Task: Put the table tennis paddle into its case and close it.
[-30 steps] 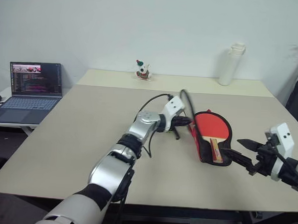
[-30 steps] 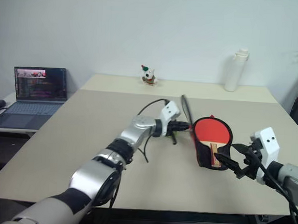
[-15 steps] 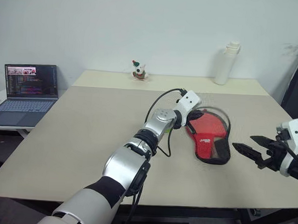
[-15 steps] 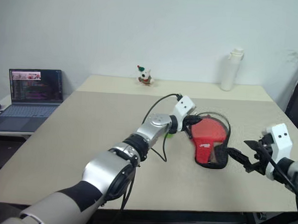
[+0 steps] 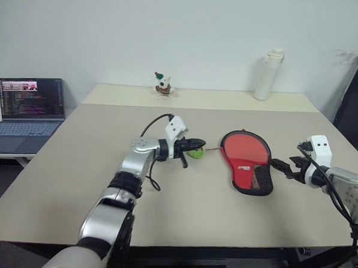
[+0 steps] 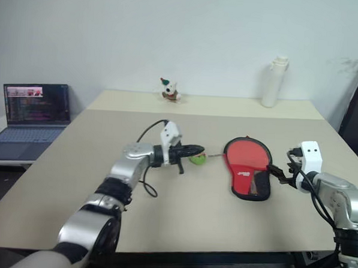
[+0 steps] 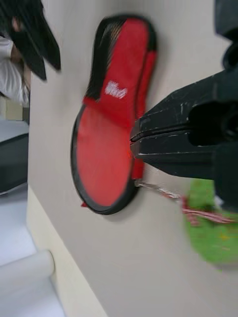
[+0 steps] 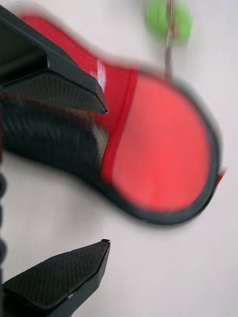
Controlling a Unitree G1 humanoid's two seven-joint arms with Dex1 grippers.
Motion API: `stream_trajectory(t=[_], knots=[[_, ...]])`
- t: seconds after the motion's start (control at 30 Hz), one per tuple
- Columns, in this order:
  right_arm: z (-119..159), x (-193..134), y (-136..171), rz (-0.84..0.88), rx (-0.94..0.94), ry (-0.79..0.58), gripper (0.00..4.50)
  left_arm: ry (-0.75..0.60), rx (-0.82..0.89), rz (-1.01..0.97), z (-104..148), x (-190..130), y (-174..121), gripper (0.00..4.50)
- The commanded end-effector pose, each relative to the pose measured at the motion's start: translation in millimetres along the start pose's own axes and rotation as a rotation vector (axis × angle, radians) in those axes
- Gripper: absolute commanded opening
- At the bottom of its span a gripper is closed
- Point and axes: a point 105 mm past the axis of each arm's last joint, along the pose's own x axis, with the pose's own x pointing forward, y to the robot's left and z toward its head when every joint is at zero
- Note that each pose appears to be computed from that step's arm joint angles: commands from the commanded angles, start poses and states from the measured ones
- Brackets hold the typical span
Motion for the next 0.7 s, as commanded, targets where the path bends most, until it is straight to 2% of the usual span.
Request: stream_trajectory(t=[0.03,0.23,0.53,0.63,0.7], knots=[[1.4,12.9,-0.6,0.013,0.005,-0.008,4.47,-0.059,0.035,0.043,28.6,-20.7,1.1,0.0],[-17.5,34.1,5.0,0.052,-0.01,0.061,4.47,-0.032,0.004,0.102,24.4,-38.4,-6.6,0.0],[-39.6,49.8,23.1,0.129,-0.069,0.149,4.47,-0.026,-0.002,0.137,25.3,-43.9,-5.6,0.0],[-47.3,55.5,30.9,0.154,-0.063,0.178,3.9,-0.024,-0.001,0.135,25.7,-43.7,-6.1,0.0],[-50.7,58.3,35.7,0.173,-0.047,0.192,3.25,-0.018,0.001,0.132,25.1,-44.5,-6.9,0.0]])
